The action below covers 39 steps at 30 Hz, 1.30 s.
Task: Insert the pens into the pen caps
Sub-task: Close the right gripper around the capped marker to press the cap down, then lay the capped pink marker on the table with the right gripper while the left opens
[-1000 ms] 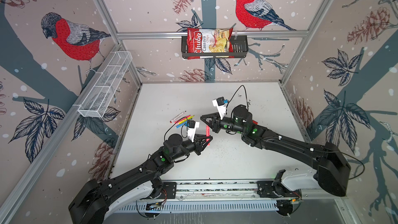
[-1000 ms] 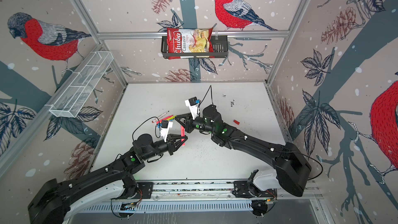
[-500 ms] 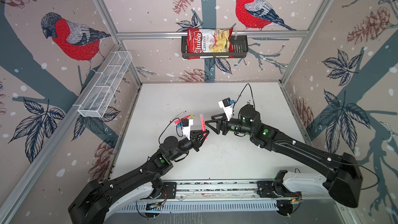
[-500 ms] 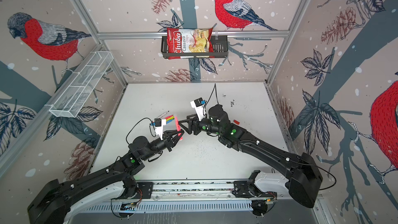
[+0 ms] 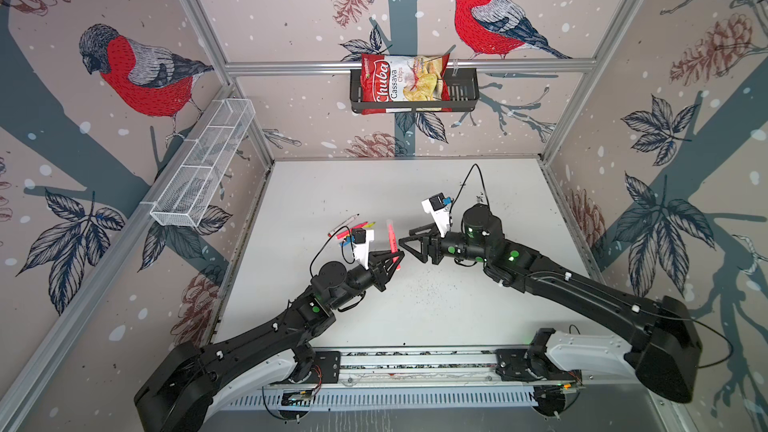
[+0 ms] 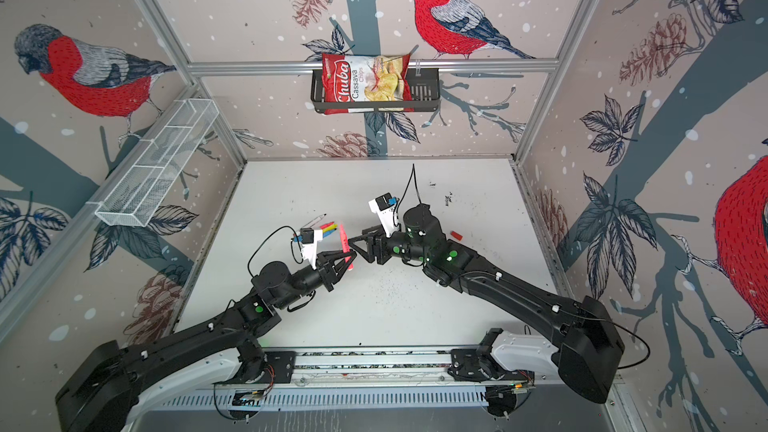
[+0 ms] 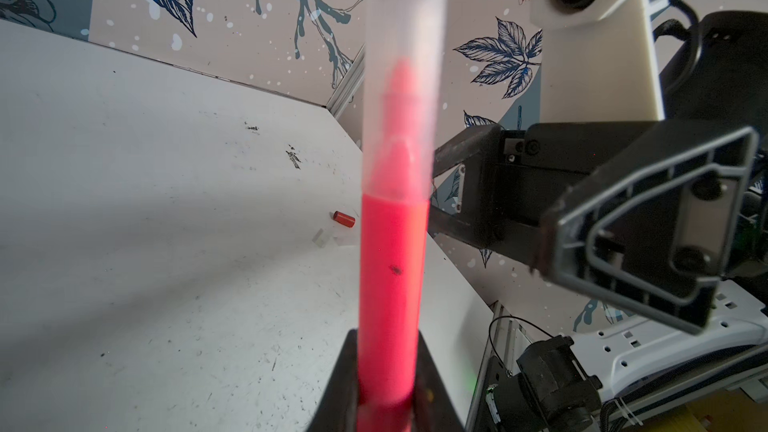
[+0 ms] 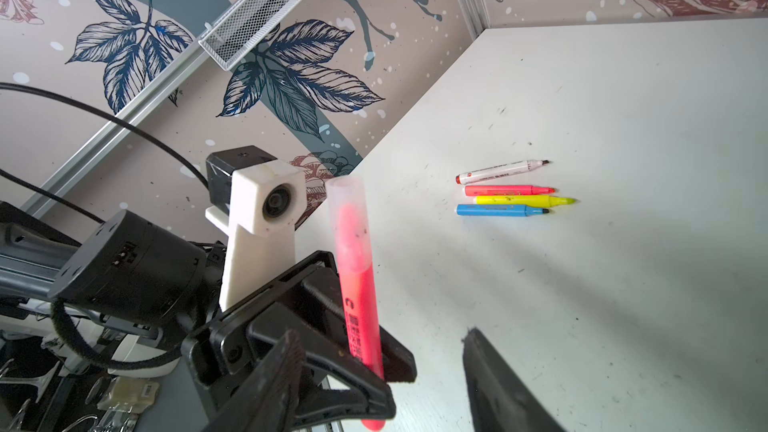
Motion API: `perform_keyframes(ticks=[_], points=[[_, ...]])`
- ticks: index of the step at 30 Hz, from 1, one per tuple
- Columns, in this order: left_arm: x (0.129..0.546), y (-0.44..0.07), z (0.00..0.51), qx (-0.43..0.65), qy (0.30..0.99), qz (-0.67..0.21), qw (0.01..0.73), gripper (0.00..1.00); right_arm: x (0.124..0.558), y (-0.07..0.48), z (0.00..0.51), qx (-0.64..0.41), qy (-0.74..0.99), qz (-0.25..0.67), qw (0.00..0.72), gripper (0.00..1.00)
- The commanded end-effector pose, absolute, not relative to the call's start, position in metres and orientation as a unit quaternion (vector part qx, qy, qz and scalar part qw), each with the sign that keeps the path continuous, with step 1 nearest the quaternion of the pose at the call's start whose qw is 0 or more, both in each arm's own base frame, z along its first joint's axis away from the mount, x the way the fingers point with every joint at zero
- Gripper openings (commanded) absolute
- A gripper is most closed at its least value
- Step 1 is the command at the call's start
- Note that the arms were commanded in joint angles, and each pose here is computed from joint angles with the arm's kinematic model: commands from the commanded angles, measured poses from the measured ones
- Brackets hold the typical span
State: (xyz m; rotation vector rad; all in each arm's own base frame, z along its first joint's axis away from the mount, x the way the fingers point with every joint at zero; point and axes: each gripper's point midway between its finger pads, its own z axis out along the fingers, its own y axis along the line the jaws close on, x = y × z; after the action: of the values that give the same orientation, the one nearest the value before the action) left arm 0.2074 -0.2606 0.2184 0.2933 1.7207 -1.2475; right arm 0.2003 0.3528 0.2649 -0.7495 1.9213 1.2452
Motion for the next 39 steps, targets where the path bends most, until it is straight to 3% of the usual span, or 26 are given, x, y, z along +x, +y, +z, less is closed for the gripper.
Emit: perform_keyframes(ticks=[1, 12, 19, 21, 25, 27, 34, 39], points=[[0.207, -0.262, 0.239, 0.13, 0.677, -0.523, 0.502, 0.0, 0.196, 0.36, 0.27, -0.313, 0.73, 0.489, 0.36, 0.61], [0.209, -0.268, 0.24, 0.135, 0.678, -0.525, 0.497, 0.0, 0.196, 0.38, 0.25, -0.335, 0.745, 0.476, 0.325, 0.36], [0.211, -0.269, 0.239, 0.136, 0.68, -0.522, 0.496, 0.0, 0.199, 0.377, 0.245, -0.331, 0.753, 0.463, 0.329, 0.14], [0.212, -0.269, 0.237, 0.133, 0.683, -0.521, 0.495, 0.01, 0.204, 0.372, 0.244, -0.323, 0.761, 0.449, 0.34, 0.11], [0.214, -0.268, 0.229, 0.126, 0.693, -0.513, 0.49, 0.4, 0.222, 0.359, 0.235, -0.293, 0.788, 0.404, 0.361, 0.08], [0.214, -0.267, 0.228, 0.126, 0.695, -0.511, 0.489, 0.48, 0.232, 0.351, 0.229, -0.278, 0.804, 0.38, 0.364, 0.08], [0.213, -0.265, 0.225, 0.131, 0.699, -0.502, 0.493, 0.51, 0.285, 0.302, 0.199, -0.194, 0.864, 0.289, 0.363, 0.08], [0.212, -0.261, 0.222, 0.131, 0.7, -0.495, 0.497, 0.51, 0.329, 0.256, 0.158, -0.135, 0.914, 0.203, 0.324, 0.08]])
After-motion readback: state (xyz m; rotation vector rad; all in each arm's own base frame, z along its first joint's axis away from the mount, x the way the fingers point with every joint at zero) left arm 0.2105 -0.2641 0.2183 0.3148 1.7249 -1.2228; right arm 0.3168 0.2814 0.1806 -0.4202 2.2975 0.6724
